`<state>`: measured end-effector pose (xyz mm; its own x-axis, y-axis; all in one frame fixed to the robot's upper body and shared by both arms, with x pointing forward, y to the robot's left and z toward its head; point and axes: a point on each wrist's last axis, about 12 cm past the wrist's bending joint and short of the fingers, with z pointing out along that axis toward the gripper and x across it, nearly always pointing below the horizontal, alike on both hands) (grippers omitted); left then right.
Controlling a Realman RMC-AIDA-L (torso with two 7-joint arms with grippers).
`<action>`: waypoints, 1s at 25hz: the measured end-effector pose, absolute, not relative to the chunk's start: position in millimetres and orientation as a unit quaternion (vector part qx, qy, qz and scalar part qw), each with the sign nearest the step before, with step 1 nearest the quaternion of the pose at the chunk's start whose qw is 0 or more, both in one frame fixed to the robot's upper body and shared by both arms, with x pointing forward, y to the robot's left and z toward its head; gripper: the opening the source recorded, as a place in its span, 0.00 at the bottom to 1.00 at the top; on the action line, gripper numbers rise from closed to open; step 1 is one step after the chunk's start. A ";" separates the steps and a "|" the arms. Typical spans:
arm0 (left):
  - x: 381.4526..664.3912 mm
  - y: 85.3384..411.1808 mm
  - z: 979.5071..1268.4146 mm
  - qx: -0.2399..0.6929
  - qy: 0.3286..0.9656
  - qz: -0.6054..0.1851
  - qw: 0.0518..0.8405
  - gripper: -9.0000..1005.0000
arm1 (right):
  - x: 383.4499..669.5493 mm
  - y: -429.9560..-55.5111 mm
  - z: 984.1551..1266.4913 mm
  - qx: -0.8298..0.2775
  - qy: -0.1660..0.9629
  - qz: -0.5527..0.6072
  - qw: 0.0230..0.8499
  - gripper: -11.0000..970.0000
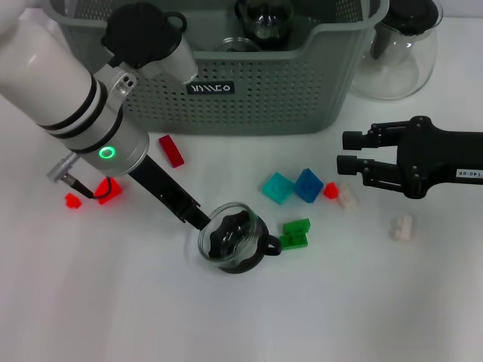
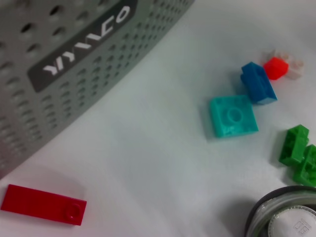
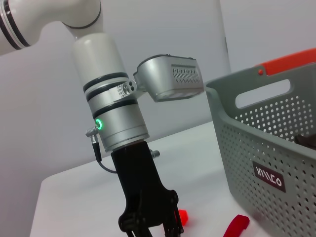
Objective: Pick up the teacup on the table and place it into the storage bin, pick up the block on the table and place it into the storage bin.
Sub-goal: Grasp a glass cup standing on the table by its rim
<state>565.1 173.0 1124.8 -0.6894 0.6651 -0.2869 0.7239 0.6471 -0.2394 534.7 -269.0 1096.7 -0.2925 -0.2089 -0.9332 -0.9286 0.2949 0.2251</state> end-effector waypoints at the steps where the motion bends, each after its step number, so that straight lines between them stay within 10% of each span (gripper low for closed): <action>1: 565.5 172.6 1124.8 0.383 0.904 -0.169 0.088 0.36 | 534.8 -269.1 1096.5 -0.416 0.684 0.423 0.425 0.44; 25: 557.4 145.9 1133.6 0.395 0.881 -0.241 0.100 0.32 | 534.3 -269.8 1093.9 -0.413 0.688 0.423 0.422 0.44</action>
<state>557.4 145.9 1133.6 -0.6677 0.6482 -0.3661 0.7443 0.5713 -0.3459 534.3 -269.8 1093.9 -0.3038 -0.2112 -0.9290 -0.9241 0.3025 0.2334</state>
